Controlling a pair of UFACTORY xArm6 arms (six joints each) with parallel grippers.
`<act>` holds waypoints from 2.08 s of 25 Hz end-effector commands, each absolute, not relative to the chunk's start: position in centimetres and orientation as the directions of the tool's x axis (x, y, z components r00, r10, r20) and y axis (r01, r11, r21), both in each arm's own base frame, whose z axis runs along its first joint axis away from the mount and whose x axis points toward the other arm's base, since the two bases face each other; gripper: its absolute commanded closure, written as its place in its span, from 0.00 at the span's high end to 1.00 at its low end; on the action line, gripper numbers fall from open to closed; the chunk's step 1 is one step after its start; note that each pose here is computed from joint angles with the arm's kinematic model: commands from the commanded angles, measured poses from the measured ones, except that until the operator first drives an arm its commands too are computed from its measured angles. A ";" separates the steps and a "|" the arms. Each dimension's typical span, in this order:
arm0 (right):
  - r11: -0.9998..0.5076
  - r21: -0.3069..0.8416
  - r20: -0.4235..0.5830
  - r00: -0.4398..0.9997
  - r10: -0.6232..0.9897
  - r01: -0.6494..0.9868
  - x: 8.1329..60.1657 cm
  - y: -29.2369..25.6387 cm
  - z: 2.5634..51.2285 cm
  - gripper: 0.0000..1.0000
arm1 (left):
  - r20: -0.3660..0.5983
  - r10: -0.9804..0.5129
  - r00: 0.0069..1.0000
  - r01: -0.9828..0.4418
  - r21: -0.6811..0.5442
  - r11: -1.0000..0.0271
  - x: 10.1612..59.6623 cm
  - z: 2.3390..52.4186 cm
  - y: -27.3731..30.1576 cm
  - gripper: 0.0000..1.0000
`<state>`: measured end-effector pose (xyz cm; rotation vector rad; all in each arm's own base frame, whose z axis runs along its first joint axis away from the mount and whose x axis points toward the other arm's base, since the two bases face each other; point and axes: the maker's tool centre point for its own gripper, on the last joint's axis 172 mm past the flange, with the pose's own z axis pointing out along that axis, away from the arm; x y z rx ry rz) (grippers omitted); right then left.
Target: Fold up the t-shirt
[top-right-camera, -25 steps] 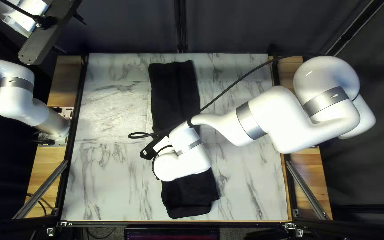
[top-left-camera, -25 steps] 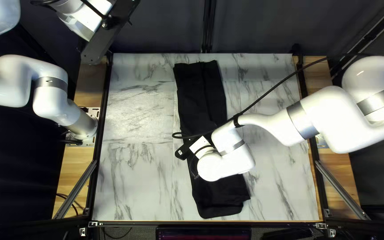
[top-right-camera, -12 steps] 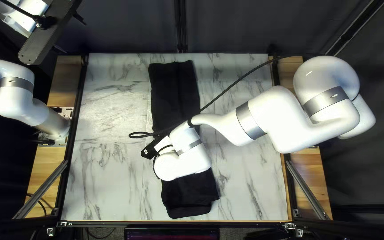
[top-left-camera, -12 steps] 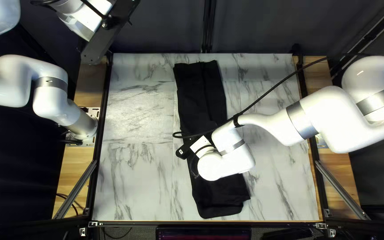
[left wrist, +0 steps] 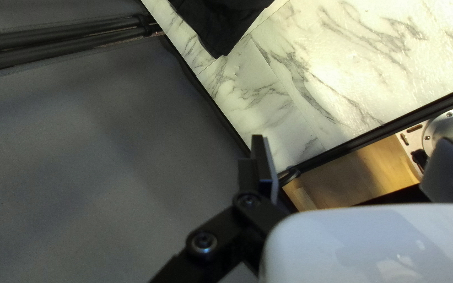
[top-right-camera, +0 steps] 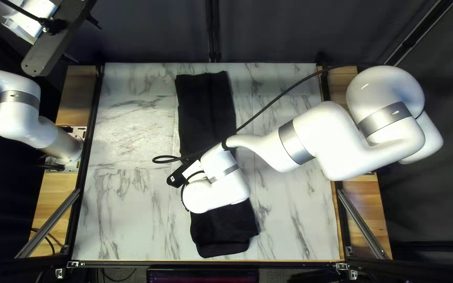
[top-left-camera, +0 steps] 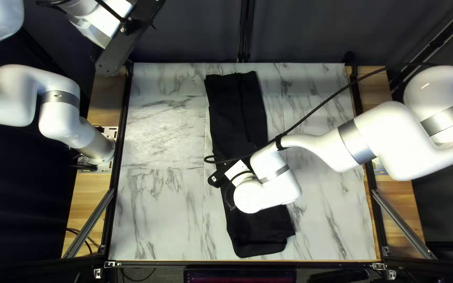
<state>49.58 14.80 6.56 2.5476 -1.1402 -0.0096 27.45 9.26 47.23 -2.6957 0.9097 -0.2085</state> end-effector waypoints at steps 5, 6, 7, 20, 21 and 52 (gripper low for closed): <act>-0.627 0.287 0.158 0.681 -0.715 -0.725 50.5 15.3 8.1 0.36 | 0.044 -0.611 0.790 -0.569 -0.315 -0.759 27.4 47.2 9.3 1.00; -0.628 0.281 0.159 0.680 -0.716 -0.726 50.5 15.4 8.2 0.35 | 0.044 -0.611 0.790 -0.569 -0.315 -0.759 27.4 47.2 9.3 1.00; -0.629 0.277 0.160 0.680 -0.716 -0.727 50.6 15.4 8.3 0.34 | 0.044 -0.611 0.790 -0.569 -0.315 -0.759 27.4 47.2 9.3 1.00; -0.636 0.227 0.154 0.672 -0.724 -0.737 52.2 15.4 8.0 0.36 | 0.044 -0.611 0.790 -0.569 -0.315 -0.759 27.4 47.2 9.3 1.00; -0.635 0.226 0.154 0.671 -0.725 -0.738 52.3 15.4 8.0 0.40 | 0.044 -0.611 0.790 -0.569 -0.315 -0.759 27.4 47.2 9.3 1.00; -0.740 0.243 0.153 0.778 -0.610 -0.628 51.1 22.4 5.8 1.00 | 0.044 -0.611 0.790 -0.569 -0.315 -0.759 27.4 47.2 9.3 1.00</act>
